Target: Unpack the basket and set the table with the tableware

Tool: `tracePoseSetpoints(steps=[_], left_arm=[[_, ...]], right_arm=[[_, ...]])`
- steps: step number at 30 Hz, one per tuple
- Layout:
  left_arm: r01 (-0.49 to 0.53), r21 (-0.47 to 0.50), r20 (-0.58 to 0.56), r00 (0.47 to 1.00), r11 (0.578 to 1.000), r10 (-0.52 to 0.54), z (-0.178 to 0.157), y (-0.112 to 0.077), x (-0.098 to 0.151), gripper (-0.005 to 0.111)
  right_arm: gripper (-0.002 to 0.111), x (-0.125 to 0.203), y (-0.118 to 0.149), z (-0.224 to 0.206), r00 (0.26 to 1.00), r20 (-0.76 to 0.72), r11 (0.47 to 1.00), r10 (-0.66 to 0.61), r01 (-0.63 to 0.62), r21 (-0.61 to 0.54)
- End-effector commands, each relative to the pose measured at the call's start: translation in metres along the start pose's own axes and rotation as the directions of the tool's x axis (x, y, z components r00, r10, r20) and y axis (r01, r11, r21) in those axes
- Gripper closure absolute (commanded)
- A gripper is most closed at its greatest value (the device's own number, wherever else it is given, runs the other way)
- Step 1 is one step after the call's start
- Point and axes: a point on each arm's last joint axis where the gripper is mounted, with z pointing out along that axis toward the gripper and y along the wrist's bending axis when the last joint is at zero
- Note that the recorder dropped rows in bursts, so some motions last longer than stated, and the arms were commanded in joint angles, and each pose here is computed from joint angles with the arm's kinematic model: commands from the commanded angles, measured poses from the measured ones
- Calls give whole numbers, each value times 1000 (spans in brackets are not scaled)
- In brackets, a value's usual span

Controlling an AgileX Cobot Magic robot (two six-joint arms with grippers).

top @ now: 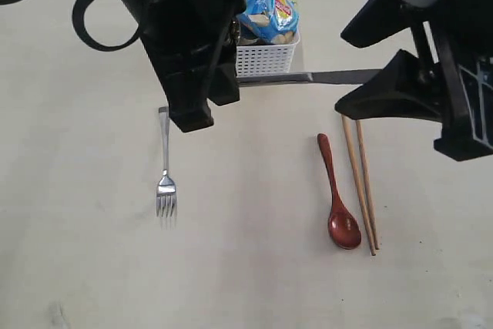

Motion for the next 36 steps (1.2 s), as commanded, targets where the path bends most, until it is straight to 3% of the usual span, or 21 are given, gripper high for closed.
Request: tracePoseSetpoints(steps=[1, 11, 16, 21, 25, 32, 36], left_arm=[[60, 4, 25, 998, 998, -60, -3, -1, -1, 107], [83, 26, 40, 996, 996, -84, -3, -3, -3, 107], [87, 26, 40, 995, 996, -88, -3, -3, -3, 107], [89, 37, 47, 995, 995, -91, -3, -4, -4, 107], [95, 48, 54, 994, 994, -98, -3, -5, -4, 107], [97, 45, 52, 994, 994, -99, -3, -5, -4, 107], [96, 43, 50, 994, 994, -98, -3, -5, -4, 107]], right_arm=[[47, 1, 10, 5, 997, 2, 995, -83, 83, 52], [47, -5, 42, 45, 926, -15, 900, -378, 371, 230], [47, -3, 42, 60, 908, -75, 850, -411, 412, 327], [50, -4, 39, 69, 913, -97, 848, -396, 404, 344], [60, -8, 38, 78, 910, -85, 847, -407, 411, 337], [105, -7, 38, 87, 909, -106, 855, -402, 414, 312], [109, -7, 38, 87, 922, -95, 868, -376, 386, 313]])
